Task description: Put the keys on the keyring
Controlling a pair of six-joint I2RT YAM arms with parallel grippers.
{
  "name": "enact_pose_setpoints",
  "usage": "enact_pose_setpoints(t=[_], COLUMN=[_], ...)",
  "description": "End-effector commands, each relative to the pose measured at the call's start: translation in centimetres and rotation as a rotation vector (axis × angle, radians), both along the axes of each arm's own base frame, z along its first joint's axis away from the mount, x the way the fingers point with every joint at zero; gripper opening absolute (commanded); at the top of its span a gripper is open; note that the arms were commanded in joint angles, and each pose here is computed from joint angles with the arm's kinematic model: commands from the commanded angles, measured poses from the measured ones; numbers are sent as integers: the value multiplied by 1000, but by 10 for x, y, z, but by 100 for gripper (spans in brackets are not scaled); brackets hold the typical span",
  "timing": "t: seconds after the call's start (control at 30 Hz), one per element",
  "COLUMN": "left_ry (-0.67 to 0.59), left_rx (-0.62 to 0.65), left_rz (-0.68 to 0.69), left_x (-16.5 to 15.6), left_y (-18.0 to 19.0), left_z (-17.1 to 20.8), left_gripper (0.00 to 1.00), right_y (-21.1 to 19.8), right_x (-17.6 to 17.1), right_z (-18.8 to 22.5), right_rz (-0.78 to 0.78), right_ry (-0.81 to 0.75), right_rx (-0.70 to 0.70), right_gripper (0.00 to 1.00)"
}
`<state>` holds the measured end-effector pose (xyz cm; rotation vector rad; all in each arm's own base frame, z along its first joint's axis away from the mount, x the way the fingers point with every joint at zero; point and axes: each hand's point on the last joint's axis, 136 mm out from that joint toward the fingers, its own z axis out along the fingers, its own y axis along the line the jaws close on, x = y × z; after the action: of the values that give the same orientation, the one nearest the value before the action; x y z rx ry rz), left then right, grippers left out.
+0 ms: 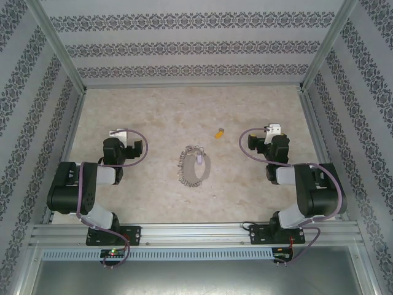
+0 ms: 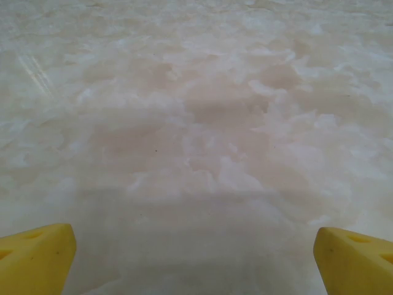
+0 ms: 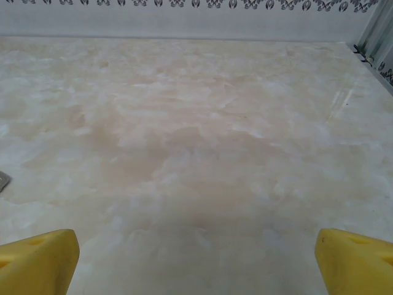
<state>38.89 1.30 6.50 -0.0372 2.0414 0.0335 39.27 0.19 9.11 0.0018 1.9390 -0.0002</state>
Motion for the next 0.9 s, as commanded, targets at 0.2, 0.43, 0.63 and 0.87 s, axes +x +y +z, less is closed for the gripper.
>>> enact_pose_setpoints(t=[0.2, 0.43, 0.63, 0.87], left_ry=[-63, -63, -61, -61], left_rx=[-5, -7, -6, -5], left_rz=[-16, -16, -17, -18], left_x=[11, 11, 11, 11], left_y=[-5, -5, -5, -5], left_z=[17, 17, 16, 17], left_gripper=[100, 100, 100, 100], right_y=[3, 3, 2, -2], right_x=[5, 5, 5, 6], right_z=[15, 14, 14, 16], right_rz=[7, 7, 6, -19], right_ry=[-46, -42, -43, -46], right_rx=[18, 18, 21, 30], right_gripper=[98, 98, 98, 98])
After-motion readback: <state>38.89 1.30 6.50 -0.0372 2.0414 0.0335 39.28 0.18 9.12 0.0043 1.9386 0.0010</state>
